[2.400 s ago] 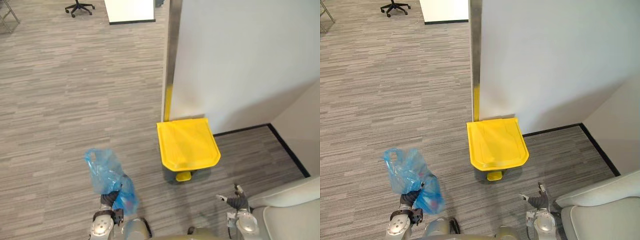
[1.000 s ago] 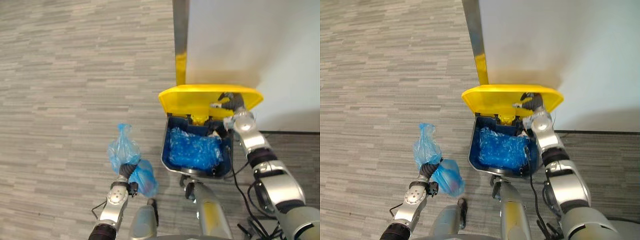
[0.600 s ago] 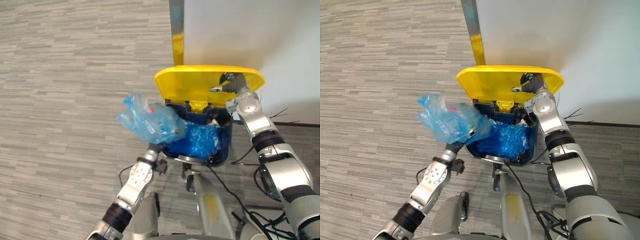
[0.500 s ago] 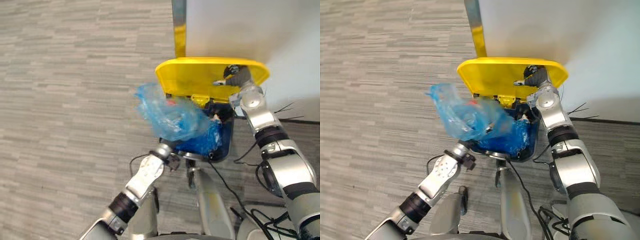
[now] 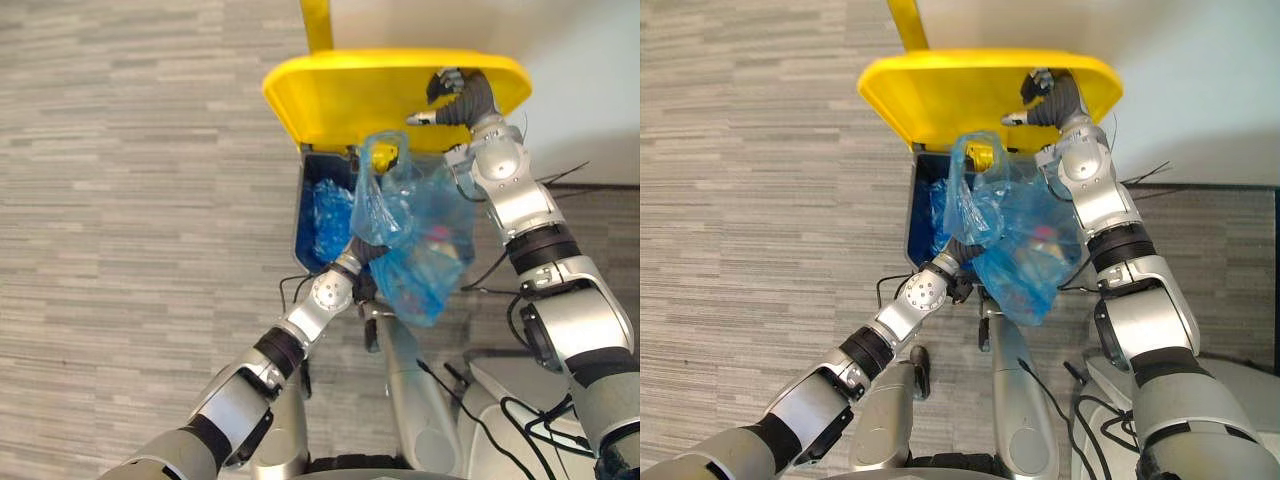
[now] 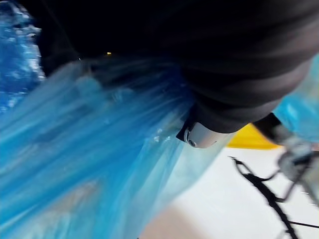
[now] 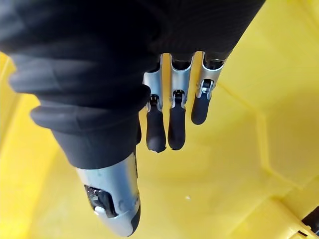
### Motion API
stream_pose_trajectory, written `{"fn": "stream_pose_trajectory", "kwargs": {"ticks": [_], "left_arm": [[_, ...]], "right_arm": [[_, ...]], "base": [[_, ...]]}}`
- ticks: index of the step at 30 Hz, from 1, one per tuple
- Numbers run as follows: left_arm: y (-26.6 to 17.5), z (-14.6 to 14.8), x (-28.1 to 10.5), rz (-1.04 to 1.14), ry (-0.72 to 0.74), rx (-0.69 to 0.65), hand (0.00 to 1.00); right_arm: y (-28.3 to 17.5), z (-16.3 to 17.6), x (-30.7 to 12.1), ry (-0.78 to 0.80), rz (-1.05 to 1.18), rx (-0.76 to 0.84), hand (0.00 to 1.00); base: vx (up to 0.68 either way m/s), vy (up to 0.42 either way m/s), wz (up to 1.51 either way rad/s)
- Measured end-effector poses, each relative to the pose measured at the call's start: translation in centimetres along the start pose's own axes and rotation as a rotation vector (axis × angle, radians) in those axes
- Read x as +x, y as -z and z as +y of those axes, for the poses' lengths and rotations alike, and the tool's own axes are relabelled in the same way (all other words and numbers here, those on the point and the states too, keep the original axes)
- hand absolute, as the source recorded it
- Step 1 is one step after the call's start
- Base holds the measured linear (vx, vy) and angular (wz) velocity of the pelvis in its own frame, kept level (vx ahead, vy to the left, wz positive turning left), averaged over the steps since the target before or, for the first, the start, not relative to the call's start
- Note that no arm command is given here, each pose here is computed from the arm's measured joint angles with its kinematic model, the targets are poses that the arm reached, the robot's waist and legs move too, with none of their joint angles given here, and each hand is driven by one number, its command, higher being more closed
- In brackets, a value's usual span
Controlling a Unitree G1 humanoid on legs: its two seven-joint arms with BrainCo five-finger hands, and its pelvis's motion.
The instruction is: Gather rubbish on tea table into small bin, then transfer packed bag to large trash can.
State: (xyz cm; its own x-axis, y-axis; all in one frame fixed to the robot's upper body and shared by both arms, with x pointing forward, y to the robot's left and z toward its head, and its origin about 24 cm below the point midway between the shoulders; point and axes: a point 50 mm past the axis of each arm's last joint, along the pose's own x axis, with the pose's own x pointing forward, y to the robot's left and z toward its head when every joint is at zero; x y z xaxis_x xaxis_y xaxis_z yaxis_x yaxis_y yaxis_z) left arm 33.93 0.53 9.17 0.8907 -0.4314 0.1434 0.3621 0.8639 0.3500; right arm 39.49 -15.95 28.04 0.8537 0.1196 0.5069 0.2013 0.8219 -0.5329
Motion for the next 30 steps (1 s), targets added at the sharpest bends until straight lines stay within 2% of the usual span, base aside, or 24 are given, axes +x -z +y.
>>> {"fn": "stream_pose_trajectory", "kwargs": {"ticks": [8, 16, 25, 30], "left_arm": [[-0.5, 1.7, 1.3, 0.033, -0.166, 0.005, 1.00], [-0.7, 2.5, 1.2, 0.042, -0.270, -0.067, 1.00], [-5.0, 4.6, 1.4, -0.144, -0.388, -0.165, 1.00], [-7.1, 6.0, 1.2, -0.260, -0.429, -0.194, 1.00]], "right_arm": [[-4.4, 2.7, -1.1, -0.019, -0.214, 0.093, 0.00], [-3.8, 4.0, -2.1, 0.000, -0.192, 0.151, 0.00], [-2.1, 5.0, -3.5, 0.032, -0.124, 0.230, 0.00], [-0.4, 4.3, -4.3, 0.067, -0.071, 0.236, 0.00]], "base": [[0.02, 0.006, -0.23], [0.03, 0.027, 0.08], [0.03, 0.032, 0.06], [0.06, -0.001, 0.14]]}}
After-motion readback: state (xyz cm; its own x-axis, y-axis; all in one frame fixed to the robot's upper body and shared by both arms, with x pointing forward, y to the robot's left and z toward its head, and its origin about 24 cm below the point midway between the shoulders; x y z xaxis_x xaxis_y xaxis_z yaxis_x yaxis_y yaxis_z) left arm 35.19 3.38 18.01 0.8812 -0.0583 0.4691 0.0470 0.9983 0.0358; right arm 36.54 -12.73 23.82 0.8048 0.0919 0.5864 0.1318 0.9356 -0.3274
